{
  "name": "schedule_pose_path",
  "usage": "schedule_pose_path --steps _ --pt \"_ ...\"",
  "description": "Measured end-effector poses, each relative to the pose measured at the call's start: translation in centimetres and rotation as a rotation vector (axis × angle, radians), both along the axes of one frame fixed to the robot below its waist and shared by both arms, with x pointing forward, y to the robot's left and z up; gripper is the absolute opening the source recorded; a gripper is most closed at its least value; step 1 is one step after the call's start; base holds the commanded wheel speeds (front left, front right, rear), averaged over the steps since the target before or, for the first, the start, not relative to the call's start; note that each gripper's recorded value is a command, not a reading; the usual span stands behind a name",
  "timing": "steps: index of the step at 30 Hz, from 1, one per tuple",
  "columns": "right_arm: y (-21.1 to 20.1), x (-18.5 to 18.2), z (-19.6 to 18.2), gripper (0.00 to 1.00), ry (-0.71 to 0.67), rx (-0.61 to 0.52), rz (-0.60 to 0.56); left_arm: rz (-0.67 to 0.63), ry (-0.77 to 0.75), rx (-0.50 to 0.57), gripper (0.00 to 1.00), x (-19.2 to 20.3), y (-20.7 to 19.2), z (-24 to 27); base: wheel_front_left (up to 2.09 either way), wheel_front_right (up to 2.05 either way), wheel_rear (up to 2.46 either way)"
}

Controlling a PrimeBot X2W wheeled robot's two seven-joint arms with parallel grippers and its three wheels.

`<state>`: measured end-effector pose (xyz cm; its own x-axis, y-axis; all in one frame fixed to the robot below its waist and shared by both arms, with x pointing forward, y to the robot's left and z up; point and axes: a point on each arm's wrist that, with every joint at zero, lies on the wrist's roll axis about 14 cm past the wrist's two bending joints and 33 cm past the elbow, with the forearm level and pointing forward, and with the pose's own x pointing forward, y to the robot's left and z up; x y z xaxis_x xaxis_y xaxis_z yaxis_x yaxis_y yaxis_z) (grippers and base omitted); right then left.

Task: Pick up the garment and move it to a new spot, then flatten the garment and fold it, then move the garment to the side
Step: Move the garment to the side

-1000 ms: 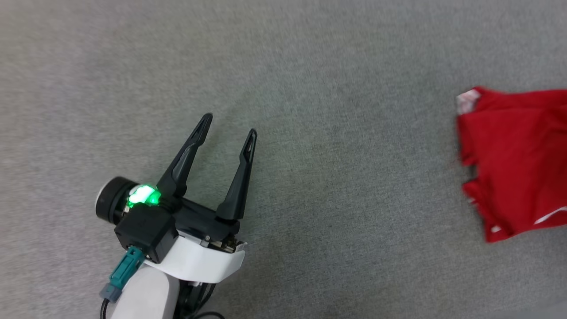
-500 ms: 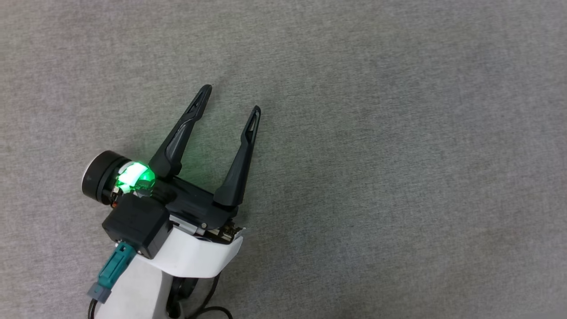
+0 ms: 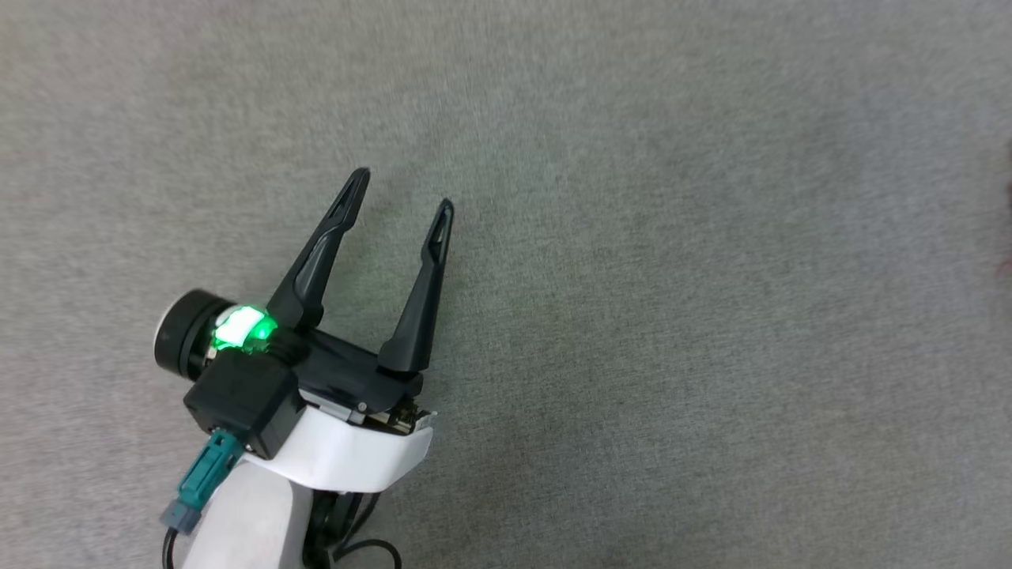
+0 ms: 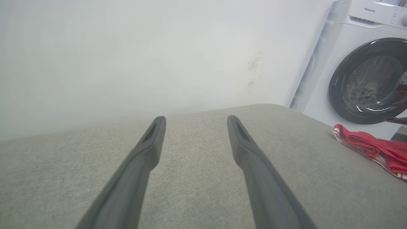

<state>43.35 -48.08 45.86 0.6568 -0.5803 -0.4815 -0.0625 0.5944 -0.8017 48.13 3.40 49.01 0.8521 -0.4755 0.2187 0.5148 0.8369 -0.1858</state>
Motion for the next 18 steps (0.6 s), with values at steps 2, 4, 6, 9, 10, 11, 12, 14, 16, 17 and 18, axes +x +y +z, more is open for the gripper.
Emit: schedule_pose_path --steps 2,4,6,9,10,11,12,14,16,17,18 --pt "1.2 0.7 1.5 1.00 -0.067 0.022 0.035 0.021 -0.008 -0.007 1.00 -0.4 0.5 1.0 0.00 0.00 0.00" --pt "2.9 1.8 3.3 1.00 -0.149 0.051 0.087 0.042 -0.016 -0.001 1.00 -1.0 1.1 1.7 0.00 0.00 0.00" --pt "5.0 2.8 5.2 1.00 -0.234 0.093 0.142 0.068 -0.020 0.008 1.00 -1.7 1.8 2.4 0.00 0.00 0.00" --pt "8.6 3.8 8.0 1.00 -0.375 0.172 0.233 0.112 -0.034 0.021 1.00 -2.9 3.2 3.6 0.00 0.00 0.00" --pt "9.7 4.0 8.9 1.00 -0.422 0.201 0.260 0.130 -0.040 0.027 1.00 -3.3 3.7 4.0 0.00 0.00 0.00" --pt "11.0 4.1 9.7 1.00 -0.466 0.229 0.292 0.149 -0.042 0.039 1.00 -3.7 4.3 4.3 0.00 0.00 0.00" --pt "12.3 4.0 10.3 1.00 -0.502 0.255 0.323 0.168 -0.043 0.052 1.00 -4.1 4.9 4.4 0.00 0.00 0.00" --pt "14.8 3.4 10.6 1.00 -0.546 0.312 0.370 0.200 -0.038 0.071 1.00 -5.1 6.0 4.6 0.00 0.00 0.00" --pt "17.1 2.5 10.5 1.00 -0.588 0.381 0.404 0.241 -0.036 0.083 1.00 -6.0 7.2 4.8 0.00 0.00 0.00" --pt "18.3 2.1 10.5 1.00 -0.613 0.414 0.418 0.258 -0.032 0.090 1.00 -6.5 7.7 4.8 0.00 0.00 0.00" --pt "19.4 1.8 10.6 1.00 -0.636 0.443 0.437 0.276 -0.031 0.096 1.00 -7.0 8.3 4.9 0.00 0.00 0.00"
